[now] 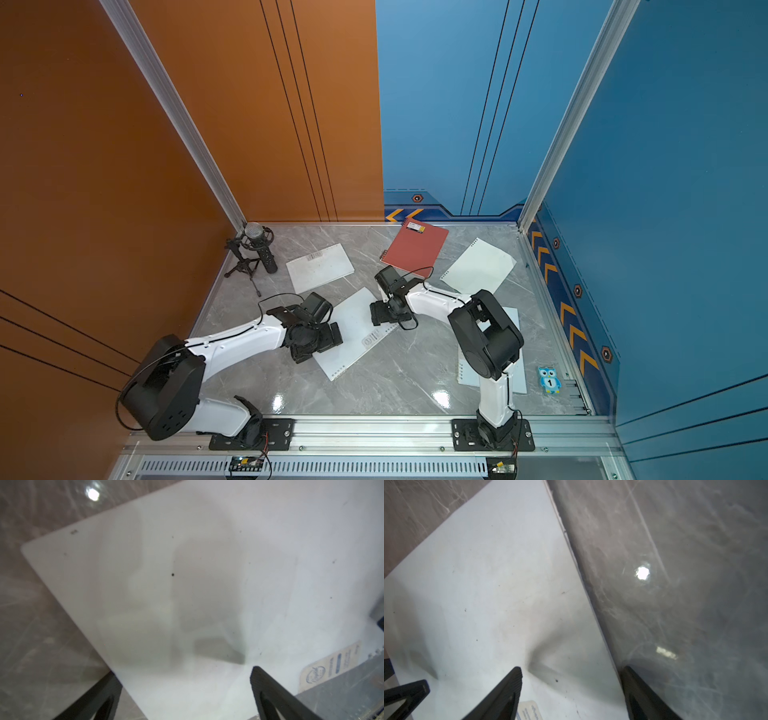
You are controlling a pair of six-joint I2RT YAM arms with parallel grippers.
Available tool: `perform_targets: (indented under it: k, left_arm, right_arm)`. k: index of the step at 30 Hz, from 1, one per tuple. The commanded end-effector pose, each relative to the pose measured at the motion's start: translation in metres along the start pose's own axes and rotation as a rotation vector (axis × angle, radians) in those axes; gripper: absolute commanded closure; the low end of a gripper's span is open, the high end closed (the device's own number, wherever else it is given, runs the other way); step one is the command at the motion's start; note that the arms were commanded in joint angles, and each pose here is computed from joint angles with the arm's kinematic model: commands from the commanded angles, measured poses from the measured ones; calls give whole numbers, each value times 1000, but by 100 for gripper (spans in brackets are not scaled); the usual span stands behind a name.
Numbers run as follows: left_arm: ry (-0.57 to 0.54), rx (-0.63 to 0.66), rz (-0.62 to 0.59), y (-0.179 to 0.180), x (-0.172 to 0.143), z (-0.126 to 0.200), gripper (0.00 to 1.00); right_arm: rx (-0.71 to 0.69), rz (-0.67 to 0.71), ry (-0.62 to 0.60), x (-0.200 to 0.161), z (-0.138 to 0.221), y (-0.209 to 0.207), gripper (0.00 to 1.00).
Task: Tear off pages from different notebooks
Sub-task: Adjust the notebook at the center of the board.
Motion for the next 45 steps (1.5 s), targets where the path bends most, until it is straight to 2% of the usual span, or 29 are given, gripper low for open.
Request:
perform_targets:
  k: [1, 6, 10, 13, 17, 22, 26, 29, 32, 35, 40, 45]
  left_arm:
    - [-20, -17, -83, -21, 24, -10, 2]
    - [-24, -103, -187, -80, 71, -18, 2]
    - [-19, -202, -243, -124, 106, -26, 2]
    - [-38, -277, -265, -143, 131, -19, 2]
    - [-86, -301, -239, -129, 148, 4, 2]
    - [-116, -237, -201, -87, 126, 22, 2]
    - [-126, -181, -187, -73, 82, 30, 2]
    - [-141, -129, -218, -73, 48, 27, 2]
    - [-94, -97, -205, -70, 21, 13, 2]
    - [-83, -66, -213, -75, 13, 3, 2]
    - [-101, -55, -233, -92, 36, -5, 2]
    - [-87, -51, -290, -117, 62, -29, 2]
  right_arm:
    - [60, 17, 58, -37, 8, 25, 23]
    - [80, 16, 75, -88, 24, 43, 22]
    - [35, -42, 97, -118, 35, 29, 22]
    - [-1, -66, 61, -117, 53, 13, 21]
    - [22, -64, -9, -88, 84, 5, 20]
    - [-52, -76, -93, -24, 91, -21, 19]
    - [-94, -101, -100, 27, 68, -44, 20]
    - [-99, -105, -78, 50, 46, -51, 20]
    - [-109, -108, -22, 48, 23, -58, 21]
    - [-119, -107, 12, 36, 14, -63, 22]
    - [-97, -65, 31, 4, 25, -54, 23]
    - [-89, -57, 30, -26, 32, -38, 23]
Point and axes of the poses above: each gripper's point midway between its finger pads, its own z axis back along the fingers, its own y axis along the line the jaws close on, x = y × z, the point moved 6 cm from there along z, back along the fingers, and after that the axes turned 5 degrees about -z, right-handed, at the moved point
